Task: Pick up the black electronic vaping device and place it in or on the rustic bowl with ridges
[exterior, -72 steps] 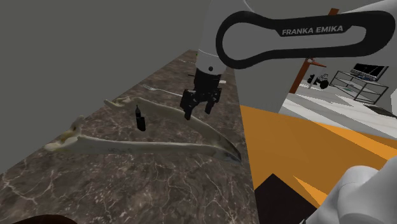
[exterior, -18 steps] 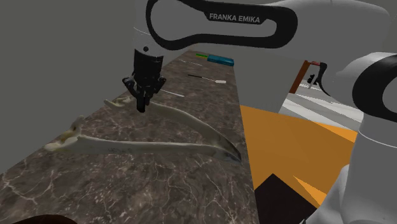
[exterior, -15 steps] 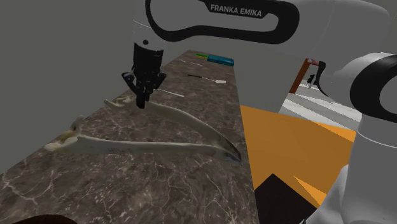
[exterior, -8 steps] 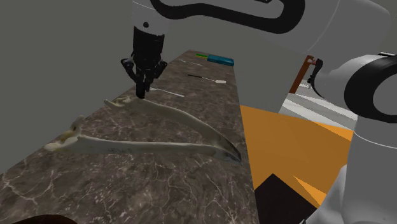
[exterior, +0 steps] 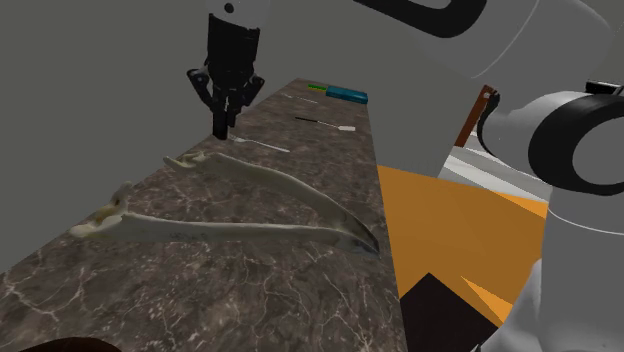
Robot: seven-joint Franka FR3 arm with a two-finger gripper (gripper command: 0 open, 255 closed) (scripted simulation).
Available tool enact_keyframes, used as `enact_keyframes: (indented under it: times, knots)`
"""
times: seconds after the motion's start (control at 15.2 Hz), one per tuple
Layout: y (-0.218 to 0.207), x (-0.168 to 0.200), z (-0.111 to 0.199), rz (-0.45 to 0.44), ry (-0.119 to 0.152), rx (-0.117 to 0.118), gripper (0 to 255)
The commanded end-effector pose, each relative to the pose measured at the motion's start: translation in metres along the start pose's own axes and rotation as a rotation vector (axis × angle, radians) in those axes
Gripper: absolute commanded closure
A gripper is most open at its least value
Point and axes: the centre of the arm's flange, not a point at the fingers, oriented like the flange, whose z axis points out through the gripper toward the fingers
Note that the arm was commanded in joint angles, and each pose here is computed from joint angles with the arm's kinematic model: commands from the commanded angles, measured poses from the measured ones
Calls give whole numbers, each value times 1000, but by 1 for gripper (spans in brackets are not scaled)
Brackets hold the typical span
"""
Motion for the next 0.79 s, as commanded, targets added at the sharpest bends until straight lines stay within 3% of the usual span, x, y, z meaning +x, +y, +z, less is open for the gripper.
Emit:
enact_keyframes:
  times: [0.0,0.73]
  knots:
    - [-16,-12,-3,0,0,0,255]
    - [-127,-106,-10,0,0,0,255]
